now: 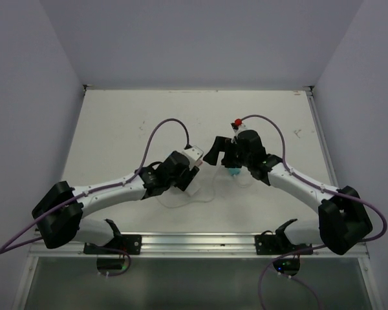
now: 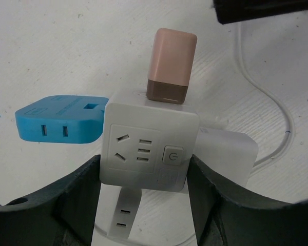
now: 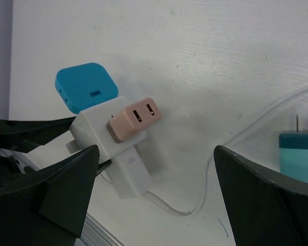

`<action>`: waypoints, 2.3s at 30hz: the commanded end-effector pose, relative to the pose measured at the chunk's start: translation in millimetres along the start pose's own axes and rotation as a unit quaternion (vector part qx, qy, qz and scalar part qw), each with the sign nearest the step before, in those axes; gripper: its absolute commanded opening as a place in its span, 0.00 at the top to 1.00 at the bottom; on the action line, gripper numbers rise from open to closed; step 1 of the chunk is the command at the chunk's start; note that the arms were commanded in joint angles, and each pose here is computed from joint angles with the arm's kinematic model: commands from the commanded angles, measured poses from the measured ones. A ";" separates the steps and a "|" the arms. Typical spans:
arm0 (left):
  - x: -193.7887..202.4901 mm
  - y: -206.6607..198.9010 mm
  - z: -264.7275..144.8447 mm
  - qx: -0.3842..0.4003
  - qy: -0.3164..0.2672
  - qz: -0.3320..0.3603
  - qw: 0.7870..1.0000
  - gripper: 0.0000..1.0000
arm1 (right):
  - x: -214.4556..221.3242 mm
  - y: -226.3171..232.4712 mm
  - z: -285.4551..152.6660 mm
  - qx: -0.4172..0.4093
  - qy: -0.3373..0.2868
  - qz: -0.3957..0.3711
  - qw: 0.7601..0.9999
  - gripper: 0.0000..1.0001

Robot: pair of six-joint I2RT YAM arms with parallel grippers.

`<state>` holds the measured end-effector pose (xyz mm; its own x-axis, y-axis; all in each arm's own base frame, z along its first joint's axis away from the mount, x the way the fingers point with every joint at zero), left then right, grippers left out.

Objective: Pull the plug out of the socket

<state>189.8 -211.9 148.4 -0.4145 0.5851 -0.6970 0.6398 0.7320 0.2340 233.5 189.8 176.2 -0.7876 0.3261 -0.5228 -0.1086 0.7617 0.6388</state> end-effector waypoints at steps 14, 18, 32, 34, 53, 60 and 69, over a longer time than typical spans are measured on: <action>-39.0 4.8 -36.8 0.019 -0.212 -0.114 0.970 1.00 | -25.1 47.4 10.7 -0.163 0.013 -0.014 0.986 0.03; -38.9 3.8 -40.0 0.028 -0.236 -0.129 0.963 1.00 | -26.3 54.6 10.6 -0.188 0.025 -0.016 0.982 0.04; -37.3 1.2 -40.7 0.040 -0.264 -0.157 0.951 1.00 | -17.7 48.9 23.8 -0.200 0.050 -0.001 0.978 0.13; -36.3 0.4 -38.8 0.040 -0.261 -0.159 0.951 1.00 | -16.2 47.4 25.8 -0.201 0.051 0.000 0.978 0.19; -14.5 -7.7 -33.9 0.063 -0.244 -0.199 0.947 1.00 | -9.1 24.8 35.5 -0.212 0.047 0.038 0.975 1.00; 8.1 -13.5 -27.6 0.066 -0.170 -0.206 0.961 1.00 | -32.3 18.0 28.1 -0.218 0.014 0.050 0.975 1.00; 15.0 -17.7 -22.8 0.058 -0.113 -0.175 0.976 1.00 | -67.1 7.9 22.4 -0.141 -0.003 0.065 0.988 1.00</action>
<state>161.8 -213.5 155.7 -0.4225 0.1405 -0.8954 0.5881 0.7943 -0.1528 258.1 208.7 173.1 -0.9173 0.2739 -0.2890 -0.1429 0.4509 0.8811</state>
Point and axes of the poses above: each gripper's point midway between its finger pads, its own z axis out along the fingers, its own y axis along the line the jaws close on, x = y × z, the point moved 9 cm from there along -z, back along the fingers, and after that the axes turned 7 degrees about z, right-handed, at the moved point
